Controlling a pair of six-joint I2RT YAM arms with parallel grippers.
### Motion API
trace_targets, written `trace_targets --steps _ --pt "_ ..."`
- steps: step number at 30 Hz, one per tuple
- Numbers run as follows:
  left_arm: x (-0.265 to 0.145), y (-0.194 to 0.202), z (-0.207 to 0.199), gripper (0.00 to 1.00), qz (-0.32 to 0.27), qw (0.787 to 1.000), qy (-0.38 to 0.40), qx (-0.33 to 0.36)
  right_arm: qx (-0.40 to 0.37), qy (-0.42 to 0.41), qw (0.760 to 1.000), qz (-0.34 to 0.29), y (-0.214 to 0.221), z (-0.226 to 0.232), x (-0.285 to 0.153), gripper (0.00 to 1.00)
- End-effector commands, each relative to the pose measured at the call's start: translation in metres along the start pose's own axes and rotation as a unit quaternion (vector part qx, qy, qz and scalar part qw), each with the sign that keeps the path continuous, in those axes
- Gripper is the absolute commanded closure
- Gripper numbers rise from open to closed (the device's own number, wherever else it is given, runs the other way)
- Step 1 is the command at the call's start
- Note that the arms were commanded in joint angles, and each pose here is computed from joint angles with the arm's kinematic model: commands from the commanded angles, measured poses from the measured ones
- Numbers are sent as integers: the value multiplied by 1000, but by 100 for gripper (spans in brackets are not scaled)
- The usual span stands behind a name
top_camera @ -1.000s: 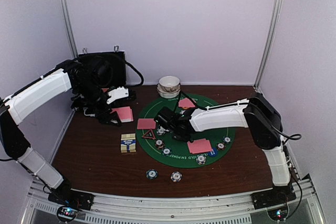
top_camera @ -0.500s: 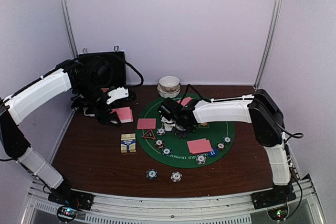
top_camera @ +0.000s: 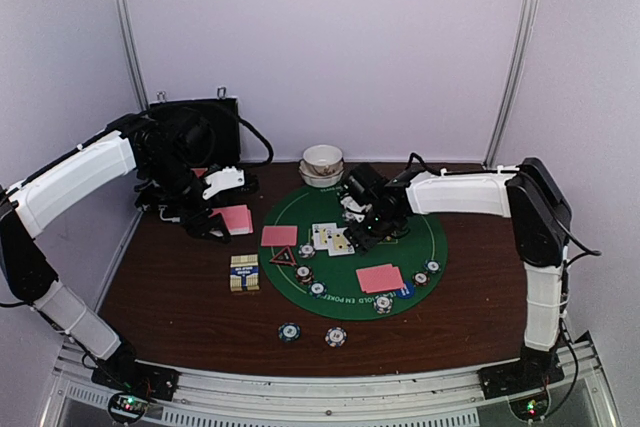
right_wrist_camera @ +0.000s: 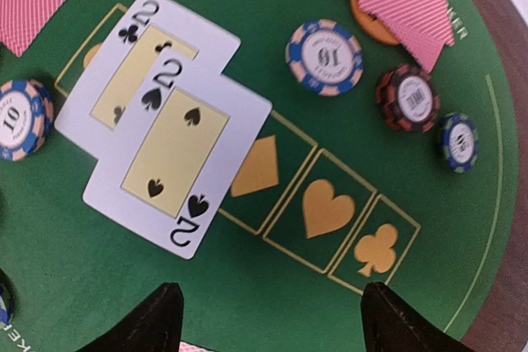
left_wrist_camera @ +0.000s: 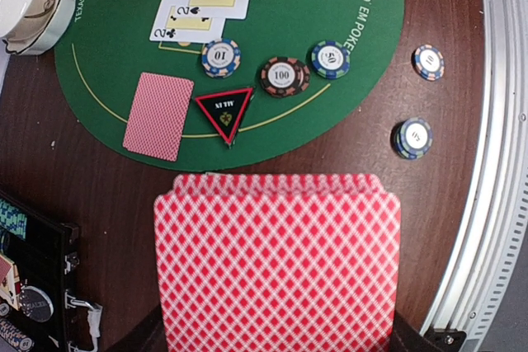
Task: Distribute texas hold em gaming equipment
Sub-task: Move the poker card to the community card area.
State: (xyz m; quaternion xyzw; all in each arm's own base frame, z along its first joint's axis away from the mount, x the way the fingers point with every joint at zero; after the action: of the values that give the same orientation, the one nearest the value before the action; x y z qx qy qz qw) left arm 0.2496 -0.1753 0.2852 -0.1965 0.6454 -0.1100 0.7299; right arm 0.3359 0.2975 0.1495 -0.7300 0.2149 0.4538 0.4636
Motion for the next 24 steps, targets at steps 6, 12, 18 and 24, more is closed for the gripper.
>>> trace_targets --steps 6,12,18,24 --pt "-8 -6 4 100 -22 1000 -10 2 42 -44 998 32 20 17 22 26" --pt "-8 -6 4 100 -21 1000 -10 1 40 -38 998 34 16 19 31 26" --pt "-7 -6 4 100 -22 1000 -9 1 51 -34 998 35 14 19 41 26" --pt "-8 -6 4 100 -21 1000 -11 1 73 -26 997 26 8 16 50 29"
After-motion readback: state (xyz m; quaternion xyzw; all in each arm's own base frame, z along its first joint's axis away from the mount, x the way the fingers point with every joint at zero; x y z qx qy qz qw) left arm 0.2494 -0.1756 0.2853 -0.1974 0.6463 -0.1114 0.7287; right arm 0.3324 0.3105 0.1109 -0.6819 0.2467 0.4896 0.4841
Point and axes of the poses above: each gripper's point midway between its finger pads, its own x axis out along the fingers, its own z axis along the line the jaws close on, y = z × x, the point moved 9 cm from there along -x, back along the fingers, and after that the axes turned 7 degrees about x, right-handed, at the moved point
